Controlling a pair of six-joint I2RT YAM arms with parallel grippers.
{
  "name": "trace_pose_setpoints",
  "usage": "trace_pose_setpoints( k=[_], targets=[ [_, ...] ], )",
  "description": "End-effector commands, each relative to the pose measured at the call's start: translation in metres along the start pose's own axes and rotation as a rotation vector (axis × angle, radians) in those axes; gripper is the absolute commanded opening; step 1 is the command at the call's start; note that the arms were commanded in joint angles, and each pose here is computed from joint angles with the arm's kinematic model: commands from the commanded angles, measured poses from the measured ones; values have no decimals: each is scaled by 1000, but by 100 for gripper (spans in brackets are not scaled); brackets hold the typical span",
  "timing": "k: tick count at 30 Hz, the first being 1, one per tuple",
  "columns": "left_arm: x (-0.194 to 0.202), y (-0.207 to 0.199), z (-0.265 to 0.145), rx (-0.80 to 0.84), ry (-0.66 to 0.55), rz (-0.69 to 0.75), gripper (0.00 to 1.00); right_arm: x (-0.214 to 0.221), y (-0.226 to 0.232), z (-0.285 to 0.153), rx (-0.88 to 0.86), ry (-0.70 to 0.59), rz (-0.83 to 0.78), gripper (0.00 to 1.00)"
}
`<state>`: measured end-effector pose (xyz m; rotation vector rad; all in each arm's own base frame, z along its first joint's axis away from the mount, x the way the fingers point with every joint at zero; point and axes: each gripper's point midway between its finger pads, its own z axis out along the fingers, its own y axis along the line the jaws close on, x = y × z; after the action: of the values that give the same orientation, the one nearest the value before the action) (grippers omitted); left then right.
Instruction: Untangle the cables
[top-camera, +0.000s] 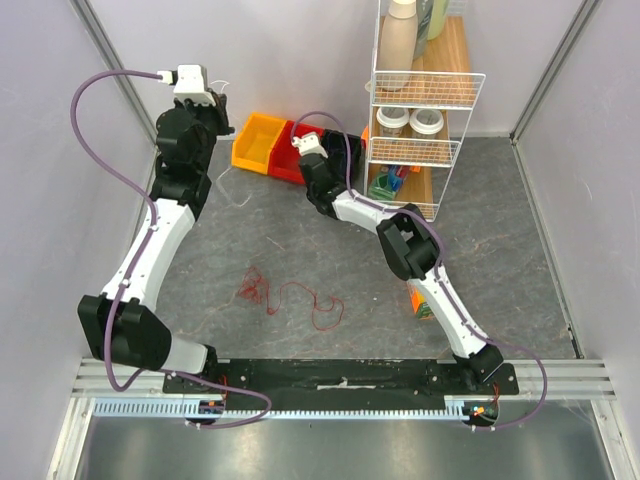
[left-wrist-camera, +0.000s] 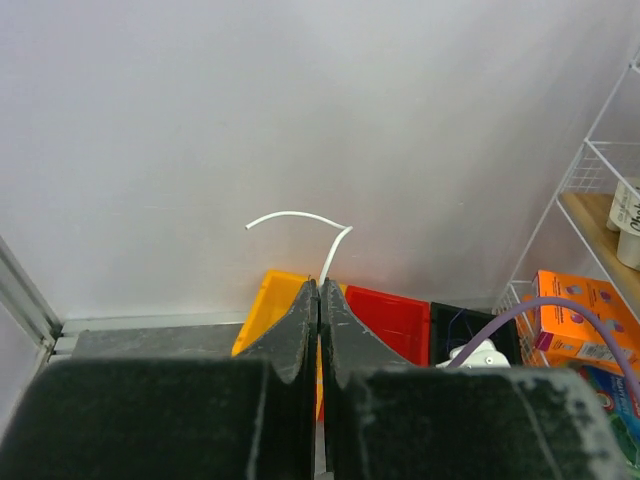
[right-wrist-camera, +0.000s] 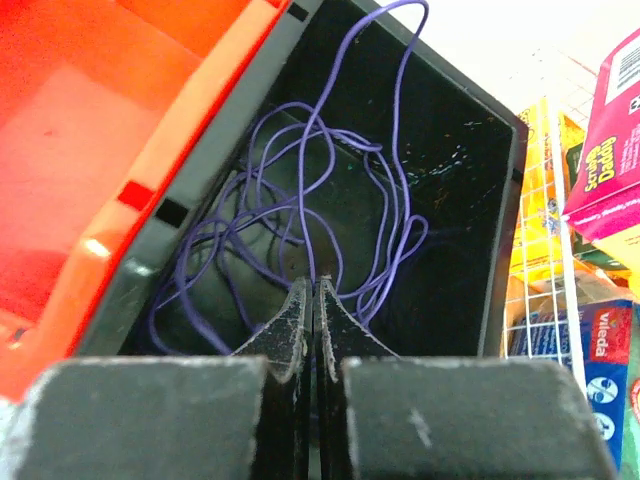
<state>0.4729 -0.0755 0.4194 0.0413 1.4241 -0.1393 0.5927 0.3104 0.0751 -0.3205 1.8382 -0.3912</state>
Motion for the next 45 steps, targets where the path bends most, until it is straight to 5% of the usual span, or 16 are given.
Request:
trace_pose_setpoints(
  k=[1, 7, 13, 17, 29, 45],
  targets=[
    [-41, -1, 3, 1, -122, -20, 2, -31, -29, 14, 72, -48, 53, 4],
    [-56, -13, 17, 57, -161, -58, 2, -42, -29, 16, 41, -59, 41, 14],
    [-64, -19, 25, 96, -197, -20, 2, -74, -31, -14, -40, -49, 67, 55],
    [-67, -29, 37, 149, -227, -2, 2, -111, -39, -63, -75, -56, 70, 64],
    [-53, -49, 79, 245, -250, -16, 2, -131, -88, -203, -343, -37, 202, 68],
    [-43, -53, 119, 262, -260, -27, 2, -60, -113, -323, -570, -30, 259, 69]
  ],
)
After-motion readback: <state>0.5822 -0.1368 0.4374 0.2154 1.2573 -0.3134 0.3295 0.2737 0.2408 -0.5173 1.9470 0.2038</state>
